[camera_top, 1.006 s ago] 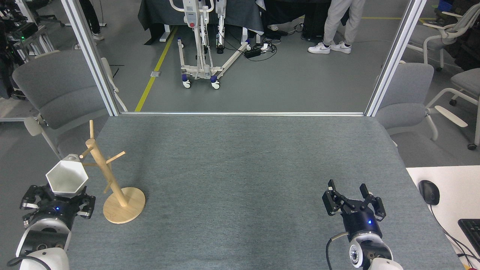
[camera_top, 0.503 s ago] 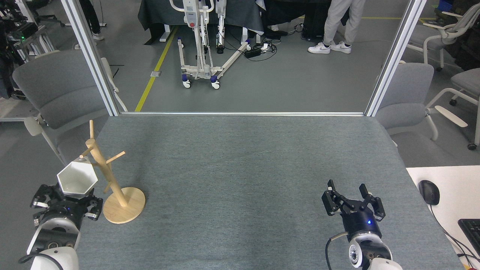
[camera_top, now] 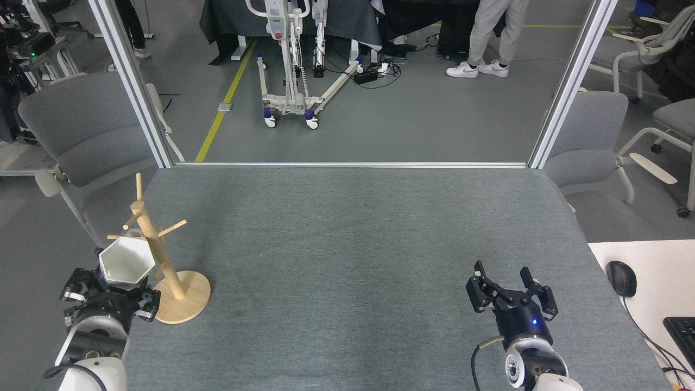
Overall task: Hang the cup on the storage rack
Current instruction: 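Raise the cup and hook its handle onto a stand peg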
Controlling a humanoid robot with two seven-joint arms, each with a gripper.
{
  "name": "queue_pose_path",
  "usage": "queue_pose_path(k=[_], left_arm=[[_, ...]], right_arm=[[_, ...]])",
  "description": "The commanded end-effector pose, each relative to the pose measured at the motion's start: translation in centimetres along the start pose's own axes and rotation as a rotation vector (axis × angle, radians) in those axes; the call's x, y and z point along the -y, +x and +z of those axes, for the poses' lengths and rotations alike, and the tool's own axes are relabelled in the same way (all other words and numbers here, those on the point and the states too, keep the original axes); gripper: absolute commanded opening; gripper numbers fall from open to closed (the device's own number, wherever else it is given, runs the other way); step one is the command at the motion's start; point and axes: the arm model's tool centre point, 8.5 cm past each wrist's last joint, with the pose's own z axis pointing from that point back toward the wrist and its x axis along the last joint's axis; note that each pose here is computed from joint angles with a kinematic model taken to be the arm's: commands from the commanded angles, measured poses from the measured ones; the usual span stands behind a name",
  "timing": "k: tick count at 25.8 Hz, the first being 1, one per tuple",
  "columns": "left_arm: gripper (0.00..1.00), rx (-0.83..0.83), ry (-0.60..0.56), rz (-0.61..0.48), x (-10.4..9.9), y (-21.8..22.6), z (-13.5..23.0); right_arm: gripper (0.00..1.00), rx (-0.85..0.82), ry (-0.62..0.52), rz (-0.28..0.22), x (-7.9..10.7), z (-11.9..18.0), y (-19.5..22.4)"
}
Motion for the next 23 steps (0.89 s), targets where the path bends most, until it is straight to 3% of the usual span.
queue_pose_path(k=[1, 7, 18, 23], left_arm=[[0.91, -0.008, -0.007, 0.009, 0.3, 0.1, -0.1], [0.97, 0.02, -0.035, 0.013, 1.5, 1.0, -0.5], [0.97, 0.061, -0.088, 0.052, 4.8, 3.6, -1.6], [0.98, 0.127, -0.033, 0.087, 5.0, 6.7, -1.0]], right_arm=[[0.99, -0.001, 0.003, 0.0, 0.0, 0.0, 0.0], [0.99, -0.002, 0.006, 0.0, -0.1, 0.0, 0.0], [0.99, 0.0, 0.016, 0.013, -0.4, 0.2, -0.5], [0.99, 0.021, 0.034, 0.024, -0.9, 0.2, 0.1]])
